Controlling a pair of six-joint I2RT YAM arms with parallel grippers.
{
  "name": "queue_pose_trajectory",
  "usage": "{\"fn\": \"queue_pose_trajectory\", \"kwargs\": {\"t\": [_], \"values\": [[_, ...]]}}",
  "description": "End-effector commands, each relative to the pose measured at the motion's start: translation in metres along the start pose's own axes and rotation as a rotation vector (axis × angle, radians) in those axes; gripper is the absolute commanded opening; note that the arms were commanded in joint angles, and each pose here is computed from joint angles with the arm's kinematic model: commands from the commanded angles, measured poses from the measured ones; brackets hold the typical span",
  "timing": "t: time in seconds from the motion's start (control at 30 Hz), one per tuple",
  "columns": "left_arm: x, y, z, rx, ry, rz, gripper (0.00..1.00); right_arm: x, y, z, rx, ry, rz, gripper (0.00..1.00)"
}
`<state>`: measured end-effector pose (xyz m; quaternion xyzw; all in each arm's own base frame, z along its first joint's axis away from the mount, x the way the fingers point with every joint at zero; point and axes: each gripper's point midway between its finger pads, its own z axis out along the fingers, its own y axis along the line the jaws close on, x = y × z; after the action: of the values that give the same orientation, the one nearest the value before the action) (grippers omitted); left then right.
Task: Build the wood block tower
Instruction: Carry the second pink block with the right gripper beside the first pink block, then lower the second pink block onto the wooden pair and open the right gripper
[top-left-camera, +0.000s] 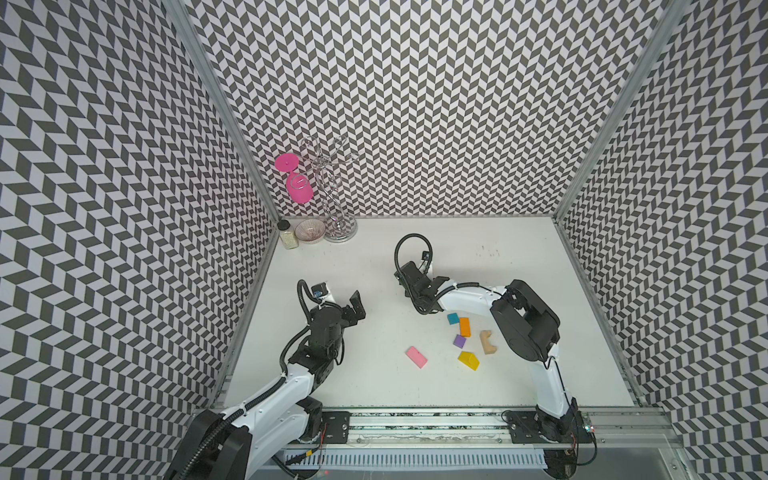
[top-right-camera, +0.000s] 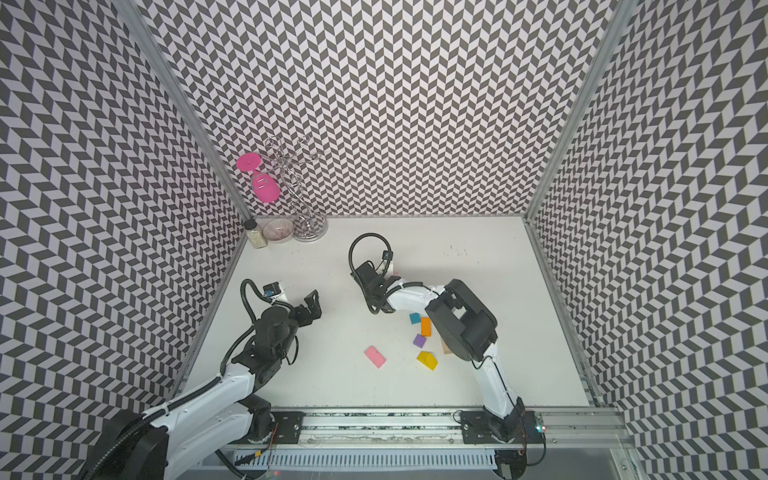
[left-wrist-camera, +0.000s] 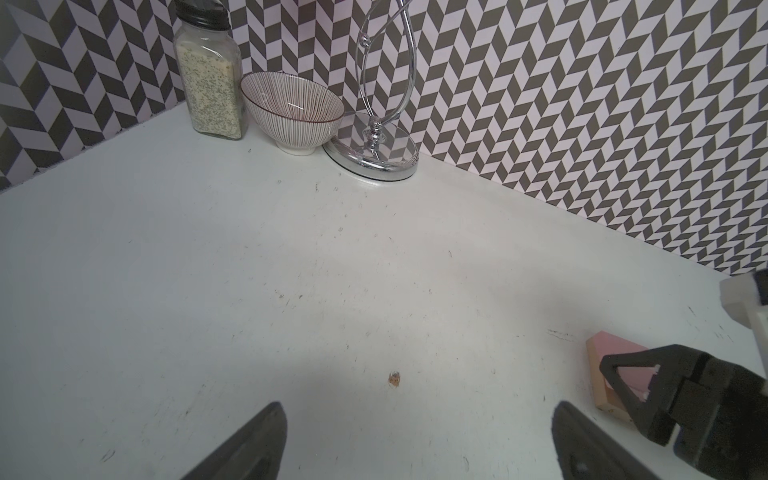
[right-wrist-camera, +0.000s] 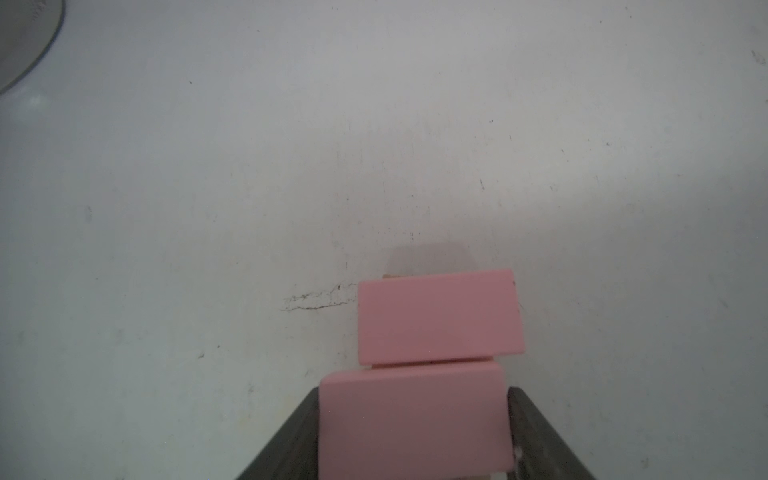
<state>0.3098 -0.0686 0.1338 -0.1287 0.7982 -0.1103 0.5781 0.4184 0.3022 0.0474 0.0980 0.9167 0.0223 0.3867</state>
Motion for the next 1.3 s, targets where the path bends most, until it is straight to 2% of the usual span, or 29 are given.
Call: {"fn": "queue_pose_trajectory", "kwargs": {"t": [0.0, 0.27, 0.43, 0.77, 0.9, 1.07, 1.27], "values": [[-0.006, -0.001, 0.001, 0.0, -0.023, -0.009, 1.0, -0.007, 0.002, 0.004, 0.001, -0.014, 0.013, 0.62], [-0.005, -0.001, 0.001, -0.001, -0.022, -0.009, 1.0, -0.009, 0.002, 0.004, 0.002, -0.017, 0.013, 0.68], [-0.005, -0.001, 0.001, -0.001, -0.022, -0.009, 1.0, -0.01, 0.002, 0.003, 0.004, -0.017, 0.015, 0.79], [-0.006, -0.003, 0.001, 0.014, -0.02, -0.008, 1.0, -0.032, 0.007, -0.026, -0.027, -0.005, 0.004, 0.84], [-0.004, -0.012, -0.001, 0.064, -0.011, 0.002, 1.0, -0.049, 0.001, -0.057, -0.094, -0.047, 0.023, 0.85], [0.0, -0.036, -0.006, 0.198, -0.001, 0.036, 1.0, -0.067, -0.01, -0.093, -0.177, -0.108, 0.036, 0.89], [0.016, -0.088, -0.011, 0.397, 0.076, 0.08, 1.0, -0.083, -0.049, -0.113, -0.201, -0.183, 0.053, 0.89]]}}
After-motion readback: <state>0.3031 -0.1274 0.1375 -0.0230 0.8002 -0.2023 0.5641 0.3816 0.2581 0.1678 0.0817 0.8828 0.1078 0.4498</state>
